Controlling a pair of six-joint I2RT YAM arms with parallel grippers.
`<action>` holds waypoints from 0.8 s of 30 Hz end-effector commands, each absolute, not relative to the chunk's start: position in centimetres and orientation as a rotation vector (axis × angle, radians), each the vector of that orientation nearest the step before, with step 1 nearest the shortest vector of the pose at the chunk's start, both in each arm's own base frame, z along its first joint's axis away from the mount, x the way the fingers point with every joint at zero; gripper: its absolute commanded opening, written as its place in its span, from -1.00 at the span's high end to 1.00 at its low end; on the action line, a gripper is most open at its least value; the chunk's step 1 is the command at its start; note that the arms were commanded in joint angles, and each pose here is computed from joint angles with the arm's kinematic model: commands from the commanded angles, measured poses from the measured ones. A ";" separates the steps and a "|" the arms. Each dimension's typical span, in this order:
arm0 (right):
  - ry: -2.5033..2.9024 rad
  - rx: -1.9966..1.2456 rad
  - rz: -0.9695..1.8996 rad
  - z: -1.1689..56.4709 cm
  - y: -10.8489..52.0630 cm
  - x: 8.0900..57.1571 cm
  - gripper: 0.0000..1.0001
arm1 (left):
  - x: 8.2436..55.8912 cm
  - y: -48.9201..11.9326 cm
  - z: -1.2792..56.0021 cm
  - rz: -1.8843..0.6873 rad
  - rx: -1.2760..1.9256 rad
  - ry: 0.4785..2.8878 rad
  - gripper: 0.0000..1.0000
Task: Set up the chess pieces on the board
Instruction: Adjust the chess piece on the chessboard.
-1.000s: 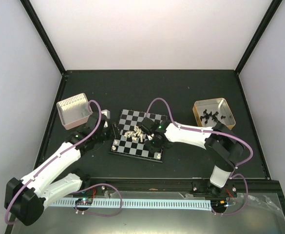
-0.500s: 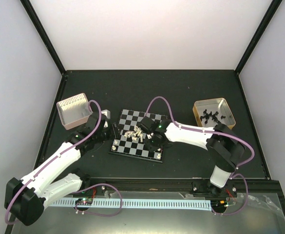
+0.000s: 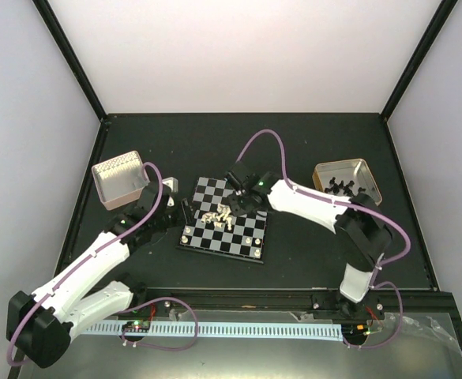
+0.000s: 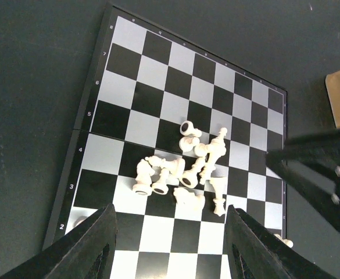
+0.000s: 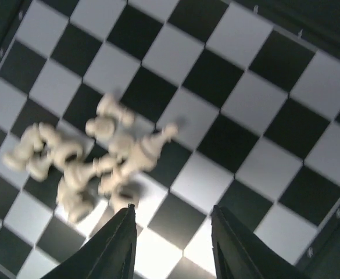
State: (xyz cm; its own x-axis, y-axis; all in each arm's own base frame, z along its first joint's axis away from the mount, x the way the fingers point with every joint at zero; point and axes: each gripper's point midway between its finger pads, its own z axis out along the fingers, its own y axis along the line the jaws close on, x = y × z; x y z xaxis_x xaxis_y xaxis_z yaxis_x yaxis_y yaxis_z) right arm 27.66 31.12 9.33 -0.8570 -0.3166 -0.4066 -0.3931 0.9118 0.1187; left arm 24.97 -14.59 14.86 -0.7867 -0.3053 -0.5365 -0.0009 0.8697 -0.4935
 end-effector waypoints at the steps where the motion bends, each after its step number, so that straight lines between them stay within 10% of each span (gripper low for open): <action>1: 2.663 -0.457 0.298 9.2 33.0 30.9 0.25 | 25.6 -14.7 16.2 -0.648 -0.187 2.349 -0.06; 24: 2.785 -0.535 0.073 3.3 31.2 32.1 0.33 | 25.5 -14.6 15.6 -0.635 -0.197 2.369 -0.06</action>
